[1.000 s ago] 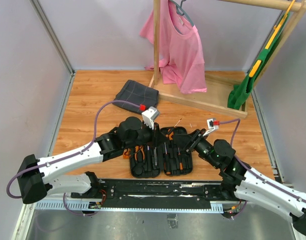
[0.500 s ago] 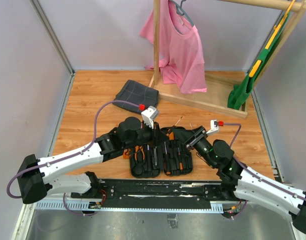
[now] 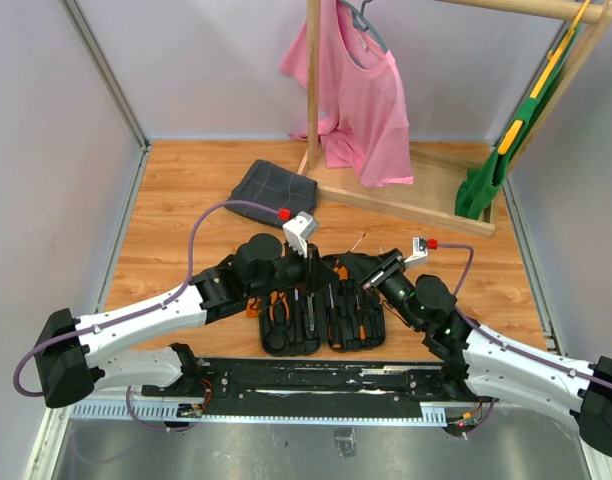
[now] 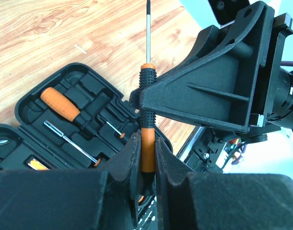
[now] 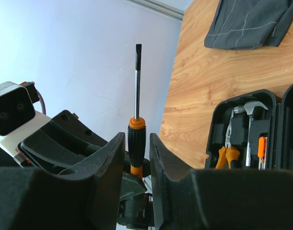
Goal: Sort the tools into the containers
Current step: Pick up the screwdriver from the center of the board, then place the screwdriver in the storage box.
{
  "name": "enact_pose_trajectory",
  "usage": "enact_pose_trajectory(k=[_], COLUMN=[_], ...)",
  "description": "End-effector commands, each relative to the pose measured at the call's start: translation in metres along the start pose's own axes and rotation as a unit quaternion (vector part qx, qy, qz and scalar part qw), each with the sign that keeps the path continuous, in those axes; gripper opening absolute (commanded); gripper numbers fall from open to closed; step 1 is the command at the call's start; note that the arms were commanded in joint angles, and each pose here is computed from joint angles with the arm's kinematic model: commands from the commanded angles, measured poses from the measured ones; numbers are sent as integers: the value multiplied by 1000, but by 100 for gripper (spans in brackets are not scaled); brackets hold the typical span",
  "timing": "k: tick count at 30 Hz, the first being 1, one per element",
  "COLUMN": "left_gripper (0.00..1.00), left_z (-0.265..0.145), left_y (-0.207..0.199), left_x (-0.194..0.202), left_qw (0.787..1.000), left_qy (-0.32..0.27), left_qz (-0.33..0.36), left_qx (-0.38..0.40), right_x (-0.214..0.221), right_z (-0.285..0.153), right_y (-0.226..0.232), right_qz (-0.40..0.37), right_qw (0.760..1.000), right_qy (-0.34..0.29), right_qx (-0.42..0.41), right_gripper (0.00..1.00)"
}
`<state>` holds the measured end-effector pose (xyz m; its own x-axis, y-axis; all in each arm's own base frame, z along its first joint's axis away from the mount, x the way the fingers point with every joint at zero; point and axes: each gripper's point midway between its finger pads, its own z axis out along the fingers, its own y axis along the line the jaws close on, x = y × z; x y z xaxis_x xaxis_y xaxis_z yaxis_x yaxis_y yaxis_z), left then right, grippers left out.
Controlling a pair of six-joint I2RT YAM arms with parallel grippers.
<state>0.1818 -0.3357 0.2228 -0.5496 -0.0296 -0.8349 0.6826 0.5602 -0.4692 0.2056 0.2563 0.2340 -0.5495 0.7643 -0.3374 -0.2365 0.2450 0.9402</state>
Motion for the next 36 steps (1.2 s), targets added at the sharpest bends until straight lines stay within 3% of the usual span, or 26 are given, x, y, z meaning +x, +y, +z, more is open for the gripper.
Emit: enact_pose_trajectory(k=[1,7,10,20,26,36], left_gripper=[1,2,16,49,53,50], left_z=[-3,-5,-6,-13,-17,-14], left_y=[-10,-10,-9,-4,6,15], left_x=[-9,-9,-10,-14,-13,-9], left_qw=[1000,1000,1000,1000,999,999], left_qy=[-19,-21,-23,-29,-32,-22], left_qz=[5,5,3,6,4,1], left_qx=[19,20,18,1,-23,-49], right_x=[-3,-1,-1,-9,-15,-13], right_z=[1,2,1,-9,-27,-69], right_y=[15,7,1,-19,-42,-90], right_qz=[18,17,11,-49,-124,-260], right_qw=[1000,1000,1000,998,987,936], right_qy=[-9,-8,-11,-22,-5,85], right_qx=[-24,-12,-4,35,103,221], right_gripper=[26,10,1,1,1,3])
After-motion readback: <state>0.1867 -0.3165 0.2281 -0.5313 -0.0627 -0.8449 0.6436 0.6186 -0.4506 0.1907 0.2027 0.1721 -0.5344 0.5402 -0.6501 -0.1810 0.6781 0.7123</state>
